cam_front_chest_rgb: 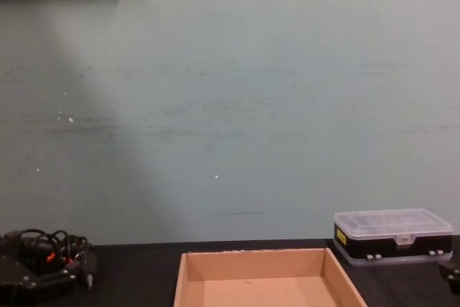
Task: Use one hand to pick up the angle iron from the table and place it into the box.
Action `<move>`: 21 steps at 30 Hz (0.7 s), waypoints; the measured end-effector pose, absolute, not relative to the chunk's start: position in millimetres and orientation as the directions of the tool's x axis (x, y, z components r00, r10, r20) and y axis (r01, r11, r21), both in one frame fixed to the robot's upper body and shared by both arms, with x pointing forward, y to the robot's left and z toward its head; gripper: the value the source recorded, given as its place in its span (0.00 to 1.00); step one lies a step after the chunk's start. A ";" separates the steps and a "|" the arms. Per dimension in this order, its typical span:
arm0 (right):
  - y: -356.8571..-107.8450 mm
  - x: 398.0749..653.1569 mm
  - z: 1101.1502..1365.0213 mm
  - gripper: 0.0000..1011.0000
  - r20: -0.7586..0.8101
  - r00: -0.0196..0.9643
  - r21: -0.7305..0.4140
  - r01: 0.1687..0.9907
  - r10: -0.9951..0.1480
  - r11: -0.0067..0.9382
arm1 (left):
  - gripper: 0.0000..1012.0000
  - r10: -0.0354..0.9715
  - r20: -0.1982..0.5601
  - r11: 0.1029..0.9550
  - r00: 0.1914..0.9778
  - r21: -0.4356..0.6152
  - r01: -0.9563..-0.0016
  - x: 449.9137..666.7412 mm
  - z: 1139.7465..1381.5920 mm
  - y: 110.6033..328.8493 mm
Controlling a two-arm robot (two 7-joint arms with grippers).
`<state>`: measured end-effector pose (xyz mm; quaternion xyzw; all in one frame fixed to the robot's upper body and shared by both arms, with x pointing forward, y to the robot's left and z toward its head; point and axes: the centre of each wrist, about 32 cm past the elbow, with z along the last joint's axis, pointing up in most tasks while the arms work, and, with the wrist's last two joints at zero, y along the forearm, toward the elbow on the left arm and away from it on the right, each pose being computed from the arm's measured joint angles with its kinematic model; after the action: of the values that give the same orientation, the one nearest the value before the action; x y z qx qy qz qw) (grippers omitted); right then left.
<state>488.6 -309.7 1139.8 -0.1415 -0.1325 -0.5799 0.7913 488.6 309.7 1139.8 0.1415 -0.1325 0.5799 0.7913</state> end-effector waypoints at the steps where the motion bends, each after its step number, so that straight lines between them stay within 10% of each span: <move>1: -309.7 488.6 1139.8 0.99 0.374 0.292 -0.070 0.955 -0.880 0.287 | 0.99 0.880 0.374 0.287 0.292 0.070 -0.955 488.6 1139.8 309.7; 21: -309.7 488.6 1139.8 0.99 0.374 0.292 -0.070 0.955 -0.880 0.287 | 0.99 0.880 0.374 0.287 0.292 0.070 -0.955 488.6 1139.8 309.7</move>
<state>488.6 -309.7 1139.8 -0.1415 -0.1325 -0.5799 0.7913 488.6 309.7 1139.8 0.1415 -0.1325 0.5799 0.7913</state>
